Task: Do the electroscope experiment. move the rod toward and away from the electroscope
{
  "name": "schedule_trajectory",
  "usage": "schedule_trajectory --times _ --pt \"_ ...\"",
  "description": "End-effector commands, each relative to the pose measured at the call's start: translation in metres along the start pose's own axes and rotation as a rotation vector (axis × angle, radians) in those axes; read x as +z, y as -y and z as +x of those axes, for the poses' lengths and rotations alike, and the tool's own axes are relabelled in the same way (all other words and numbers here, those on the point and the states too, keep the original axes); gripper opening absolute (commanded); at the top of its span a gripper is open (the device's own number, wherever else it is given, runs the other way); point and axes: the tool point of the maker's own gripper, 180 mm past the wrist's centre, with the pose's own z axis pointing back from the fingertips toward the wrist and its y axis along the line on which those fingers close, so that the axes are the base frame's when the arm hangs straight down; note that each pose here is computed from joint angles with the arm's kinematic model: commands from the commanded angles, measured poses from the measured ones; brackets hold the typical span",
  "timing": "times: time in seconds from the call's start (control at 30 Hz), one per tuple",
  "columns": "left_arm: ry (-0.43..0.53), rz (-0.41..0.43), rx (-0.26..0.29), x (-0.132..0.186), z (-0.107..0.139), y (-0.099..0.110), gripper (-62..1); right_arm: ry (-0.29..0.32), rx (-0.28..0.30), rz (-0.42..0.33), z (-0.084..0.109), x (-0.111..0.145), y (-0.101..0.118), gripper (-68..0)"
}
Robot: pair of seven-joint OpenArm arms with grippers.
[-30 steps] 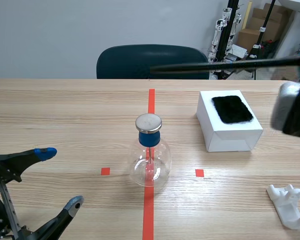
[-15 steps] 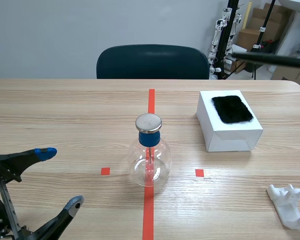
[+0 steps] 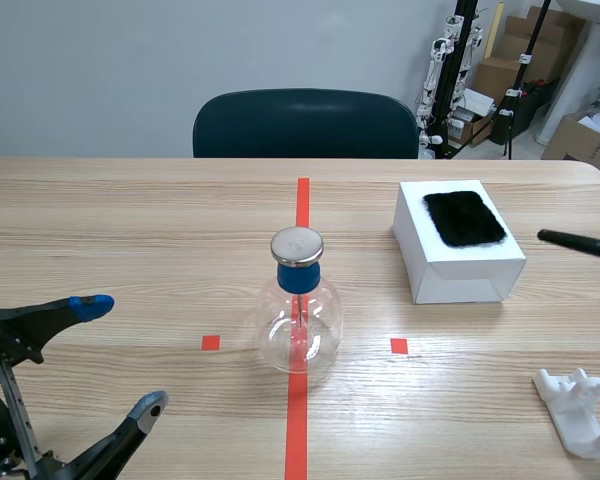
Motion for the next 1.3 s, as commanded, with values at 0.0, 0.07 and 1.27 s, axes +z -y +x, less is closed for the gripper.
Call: schedule_trajectory --times 0.0,0.07,1.27 --pt "0.023 0.005 -0.006 -0.001 0.005 -0.002 1.4 0.007 0.011 -0.032 0.001 0.0 0.008 -67.1" --pt "0.023 0.005 -0.006 -0.001 0.005 -0.002 1.4 0.005 0.018 -0.019 0.001 0.003 0.003 -67.1" --pt "0.023 0.005 -0.006 -0.001 0.005 -0.002 1.4 0.052 0.001 0.083 0.023 0.033 -0.036 -67.0"
